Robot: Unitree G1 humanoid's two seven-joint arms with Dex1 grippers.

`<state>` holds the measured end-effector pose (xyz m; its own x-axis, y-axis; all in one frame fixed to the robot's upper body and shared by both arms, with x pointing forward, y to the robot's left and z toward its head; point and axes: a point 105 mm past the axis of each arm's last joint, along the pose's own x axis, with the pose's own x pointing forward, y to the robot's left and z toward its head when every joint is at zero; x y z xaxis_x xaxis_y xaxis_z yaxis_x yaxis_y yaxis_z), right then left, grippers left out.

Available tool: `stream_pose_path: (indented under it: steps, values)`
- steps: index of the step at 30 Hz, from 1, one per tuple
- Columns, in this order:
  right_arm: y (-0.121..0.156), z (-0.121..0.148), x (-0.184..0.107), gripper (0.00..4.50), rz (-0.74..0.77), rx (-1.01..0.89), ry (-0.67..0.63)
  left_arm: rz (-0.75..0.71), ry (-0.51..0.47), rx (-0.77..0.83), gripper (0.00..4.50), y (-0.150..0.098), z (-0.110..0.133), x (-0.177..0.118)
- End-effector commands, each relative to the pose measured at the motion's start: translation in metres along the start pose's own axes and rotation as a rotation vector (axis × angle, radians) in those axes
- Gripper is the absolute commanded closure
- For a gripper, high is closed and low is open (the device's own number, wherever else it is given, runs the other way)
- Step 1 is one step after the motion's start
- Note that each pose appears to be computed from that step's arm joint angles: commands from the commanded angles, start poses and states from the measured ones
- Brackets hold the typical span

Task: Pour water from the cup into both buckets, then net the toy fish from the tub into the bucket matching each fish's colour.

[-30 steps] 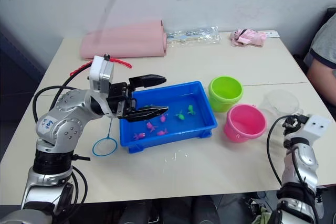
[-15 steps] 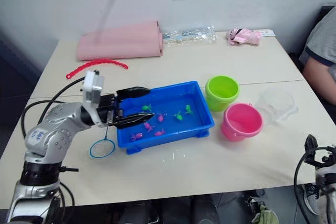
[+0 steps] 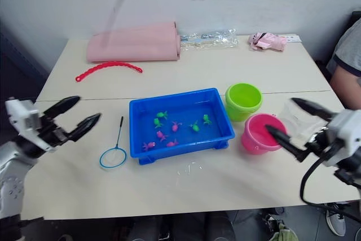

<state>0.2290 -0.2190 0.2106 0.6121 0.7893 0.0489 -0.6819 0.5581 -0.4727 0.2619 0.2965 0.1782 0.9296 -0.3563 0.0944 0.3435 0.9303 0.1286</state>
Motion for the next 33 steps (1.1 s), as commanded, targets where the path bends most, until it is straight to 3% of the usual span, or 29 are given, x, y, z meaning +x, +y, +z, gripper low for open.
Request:
stream_pose_path:
  steps: [1,5,10,12,15,20,24,27,33]
  values:
    - [0.020,-0.007,0.006,0.03,0.142,-0.031,-0.024,0.199,0.132,0.018,0.00,0.029,-0.022,-0.039]
    - [0.030,-0.016,0.005,0.03,0.200,-0.039,-0.041,0.451,0.383,-0.077,0.00,0.042,-0.059,-0.099]
    - [0.038,-0.013,0.012,0.03,0.253,0.002,-0.104,0.573,0.509,-0.077,0.00,0.041,-0.074,-0.134]
    - [0.045,-0.014,0.015,0.03,0.301,-0.005,-0.095,0.582,0.495,-0.073,0.00,0.041,-0.071,-0.130]
    - [0.040,-0.017,0.020,0.03,0.294,-0.019,-0.090,0.534,0.438,-0.090,0.00,0.036,-0.061,-0.098]
    - [0.039,-0.016,0.025,0.03,0.291,-0.024,-0.095,0.428,0.434,-0.116,0.00,0.017,-0.051,-0.047]
    - [0.041,-0.017,0.030,0.03,0.286,-0.025,-0.097,0.435,0.502,-0.131,0.00,0.010,-0.059,-0.005]
    - [0.042,-0.016,0.033,0.03,0.280,-0.029,-0.099,0.353,0.525,-0.157,0.00,-0.008,-0.061,0.028]
    - [0.039,-0.013,0.034,0.03,0.253,-0.060,-0.097,0.289,0.615,-0.184,0.00,-0.034,-0.077,0.060]
